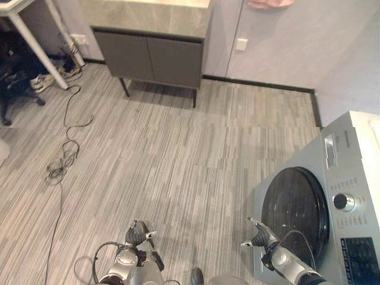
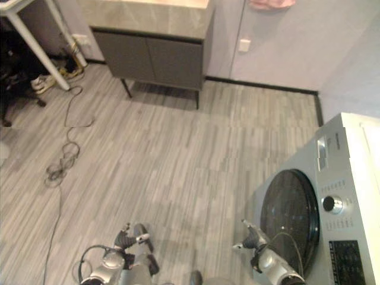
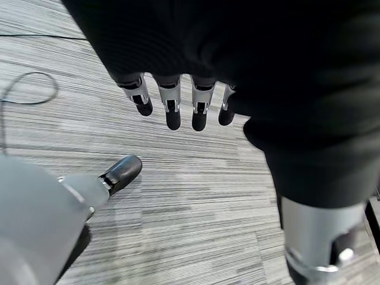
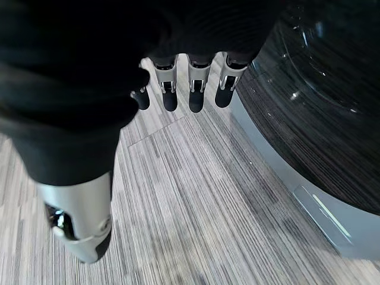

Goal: Put brush and paste in cup on sink, flatten towel.

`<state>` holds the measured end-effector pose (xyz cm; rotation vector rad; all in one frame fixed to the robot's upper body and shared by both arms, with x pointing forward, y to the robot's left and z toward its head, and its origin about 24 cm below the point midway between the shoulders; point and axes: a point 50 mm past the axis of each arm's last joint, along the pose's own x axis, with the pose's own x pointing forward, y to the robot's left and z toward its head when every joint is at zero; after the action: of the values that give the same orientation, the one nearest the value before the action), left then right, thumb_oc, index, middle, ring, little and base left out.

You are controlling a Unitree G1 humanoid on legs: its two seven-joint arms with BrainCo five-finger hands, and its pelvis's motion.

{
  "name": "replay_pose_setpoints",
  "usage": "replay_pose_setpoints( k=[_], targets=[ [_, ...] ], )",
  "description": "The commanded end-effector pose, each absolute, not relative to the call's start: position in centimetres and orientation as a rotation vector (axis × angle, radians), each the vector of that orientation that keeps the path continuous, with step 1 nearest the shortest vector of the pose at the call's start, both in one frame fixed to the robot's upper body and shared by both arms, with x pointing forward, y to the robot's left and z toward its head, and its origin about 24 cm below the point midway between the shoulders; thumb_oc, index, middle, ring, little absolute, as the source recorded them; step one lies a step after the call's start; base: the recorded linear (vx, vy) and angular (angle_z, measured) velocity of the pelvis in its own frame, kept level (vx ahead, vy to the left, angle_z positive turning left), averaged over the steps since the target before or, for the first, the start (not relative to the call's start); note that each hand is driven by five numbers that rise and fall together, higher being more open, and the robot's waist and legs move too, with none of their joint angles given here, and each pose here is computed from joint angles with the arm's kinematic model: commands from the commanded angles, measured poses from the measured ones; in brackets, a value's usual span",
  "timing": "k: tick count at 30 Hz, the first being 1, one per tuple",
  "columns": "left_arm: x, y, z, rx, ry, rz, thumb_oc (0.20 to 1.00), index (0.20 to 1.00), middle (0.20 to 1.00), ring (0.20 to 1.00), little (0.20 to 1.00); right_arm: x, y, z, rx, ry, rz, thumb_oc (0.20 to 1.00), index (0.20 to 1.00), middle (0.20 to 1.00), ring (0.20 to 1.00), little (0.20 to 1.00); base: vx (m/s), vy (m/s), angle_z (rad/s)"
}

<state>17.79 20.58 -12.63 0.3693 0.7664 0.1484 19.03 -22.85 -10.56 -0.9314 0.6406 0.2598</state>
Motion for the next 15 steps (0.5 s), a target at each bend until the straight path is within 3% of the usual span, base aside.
replay_pose_setpoints(
  k=[1, 4, 8, 11, 15],
  targets=[
    [19.3, 20.6, -11.5, 0.367, 0.676, 0.160, 1.000, 1.000, 1.000, 1.000, 1.000, 18.8, -22.6, -10.2, -0.899, 0.606, 0.259, 1.000, 1.000, 1.000, 1.000, 1.000, 0.33, 0.199, -0.51],
    [19.3, 21.6, -11.1, 0.435, 0.657, 0.127, 1.000, 1.000, 1.000, 1.000, 1.000, 17.9, -22.8, -10.5, -0.806, 0.644, 0.208, 1.000, 1.000, 1.000, 1.000, 1.000, 0.45, 0.353, -0.56],
    [20.3, 22.6, -10.3, 0.559, 0.623, 0.067, 1.000, 1.000, 1.000, 1.000, 1.000, 18.2, -22.4, -10.6, -0.783, 0.637, 0.201, 1.000, 1.000, 1.000, 1.000, 1.000, 0.46, 0.460, 0.22],
    [20.4, 23.5, -10.1, 0.546, 0.628, 0.121, 1.000, 1.000, 1.000, 1.000, 1.000, 18.7, -22.3, -10.1, -0.759, 0.606, 0.193, 1.000, 1.000, 1.000, 1.000, 1.000, 0.26, 0.224, 0.13],
    [20.4, 22.8, -10.5, 0.503, 0.653, 0.114, 1.000, 1.000, 1.000, 1.000, 1.000, 18.2, -23.3, -10.3, -0.665, 0.649, 0.094, 1.000, 1.000, 1.000, 1.000, 1.000, 0.57, 0.121, 0.07]
  ],
)
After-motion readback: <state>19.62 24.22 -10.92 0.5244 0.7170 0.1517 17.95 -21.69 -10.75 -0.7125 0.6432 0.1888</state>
